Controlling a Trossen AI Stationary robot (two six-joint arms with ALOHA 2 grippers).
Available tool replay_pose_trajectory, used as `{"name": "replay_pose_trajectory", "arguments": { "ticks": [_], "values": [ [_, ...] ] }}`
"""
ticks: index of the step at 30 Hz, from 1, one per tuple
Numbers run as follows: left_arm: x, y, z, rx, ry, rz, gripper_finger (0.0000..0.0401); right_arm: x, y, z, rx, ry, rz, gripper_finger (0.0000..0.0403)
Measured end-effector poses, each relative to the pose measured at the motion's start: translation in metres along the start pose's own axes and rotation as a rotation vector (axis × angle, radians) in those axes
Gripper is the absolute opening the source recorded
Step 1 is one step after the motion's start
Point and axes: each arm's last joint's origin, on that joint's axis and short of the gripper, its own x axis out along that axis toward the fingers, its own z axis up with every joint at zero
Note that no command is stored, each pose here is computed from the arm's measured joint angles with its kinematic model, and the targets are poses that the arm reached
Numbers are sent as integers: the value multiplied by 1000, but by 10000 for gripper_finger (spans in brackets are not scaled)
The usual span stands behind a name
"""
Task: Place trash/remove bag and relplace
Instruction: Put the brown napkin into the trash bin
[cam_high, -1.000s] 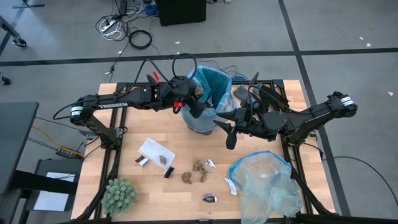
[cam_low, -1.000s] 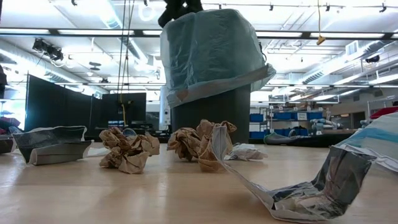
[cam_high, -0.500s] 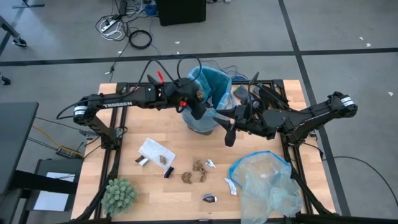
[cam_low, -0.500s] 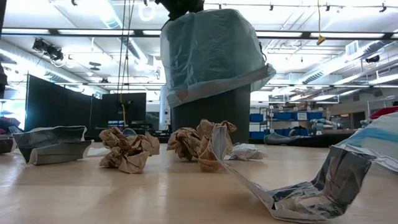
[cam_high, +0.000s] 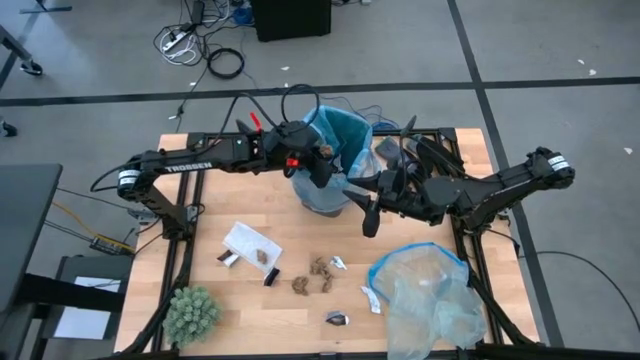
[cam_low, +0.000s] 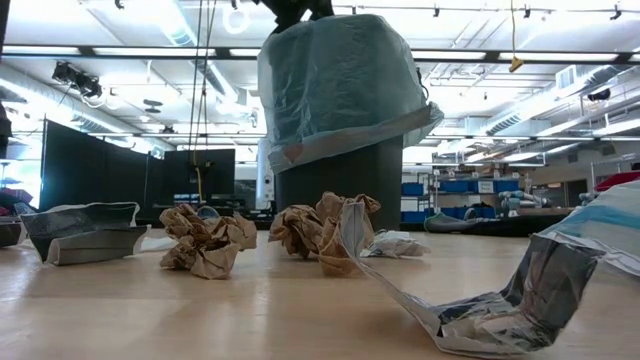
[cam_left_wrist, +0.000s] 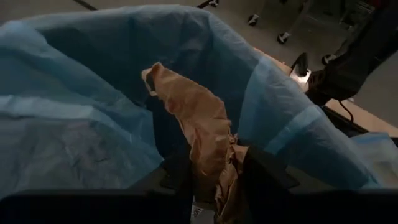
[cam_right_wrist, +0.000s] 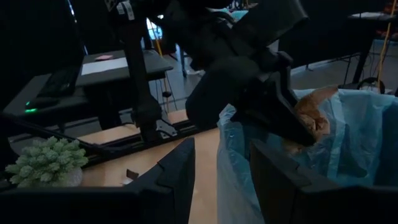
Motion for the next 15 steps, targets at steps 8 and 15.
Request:
{"name": "replay_pose_trajectory", "arguments": {
  "ticks": [8, 15],
  "values": [
    [1, -4, 7, 66, -72, -41, 126, -4, 5, -1, -20, 4, 22, 139],
    [2, -5, 10, 49, -107, -54, 126, -4, 5, -1, -33, 4, 24, 140]
  ]
}}
